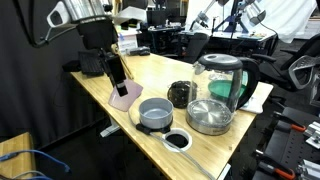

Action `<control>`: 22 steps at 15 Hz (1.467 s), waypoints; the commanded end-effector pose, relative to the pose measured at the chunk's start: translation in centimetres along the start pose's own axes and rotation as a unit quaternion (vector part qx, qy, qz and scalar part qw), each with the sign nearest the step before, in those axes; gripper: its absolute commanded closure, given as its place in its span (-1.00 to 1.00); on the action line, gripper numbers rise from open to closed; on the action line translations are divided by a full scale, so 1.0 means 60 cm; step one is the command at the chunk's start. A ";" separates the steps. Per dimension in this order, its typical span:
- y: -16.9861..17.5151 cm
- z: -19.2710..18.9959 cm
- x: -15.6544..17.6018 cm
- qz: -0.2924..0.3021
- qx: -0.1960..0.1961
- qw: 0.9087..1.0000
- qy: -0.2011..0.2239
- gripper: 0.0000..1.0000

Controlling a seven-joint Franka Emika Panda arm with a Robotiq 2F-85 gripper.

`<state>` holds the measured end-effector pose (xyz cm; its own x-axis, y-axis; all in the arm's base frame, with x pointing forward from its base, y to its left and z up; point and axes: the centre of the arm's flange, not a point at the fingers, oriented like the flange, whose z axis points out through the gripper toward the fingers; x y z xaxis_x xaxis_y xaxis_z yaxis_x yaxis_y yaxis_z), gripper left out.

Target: Remove the lid from the gray pot then pour some contents from the pink cup into the gray pot

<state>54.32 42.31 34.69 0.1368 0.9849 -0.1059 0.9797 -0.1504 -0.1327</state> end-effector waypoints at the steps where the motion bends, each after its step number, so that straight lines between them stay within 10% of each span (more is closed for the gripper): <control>1: -0.042 0.023 -0.040 -0.022 0.009 0.999 0.038 0.13; 6: -0.050 0.048 -0.015 -0.012 0.015 0.999 0.026 0.13; 7: -0.056 0.050 -0.016 -0.012 0.014 1.000 0.024 -0.37; 16: -0.051 0.054 -0.013 -0.011 0.015 0.999 0.026 -0.37; 17: -0.050 0.054 -0.013 -0.011 0.015 0.999 0.026 0.13; 22: -0.071 0.032 -0.024 -0.034 -0.004 0.997 0.067 0.13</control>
<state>50.70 42.34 32.42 0.1088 0.9938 -0.0221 0.9827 -0.1109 -0.1483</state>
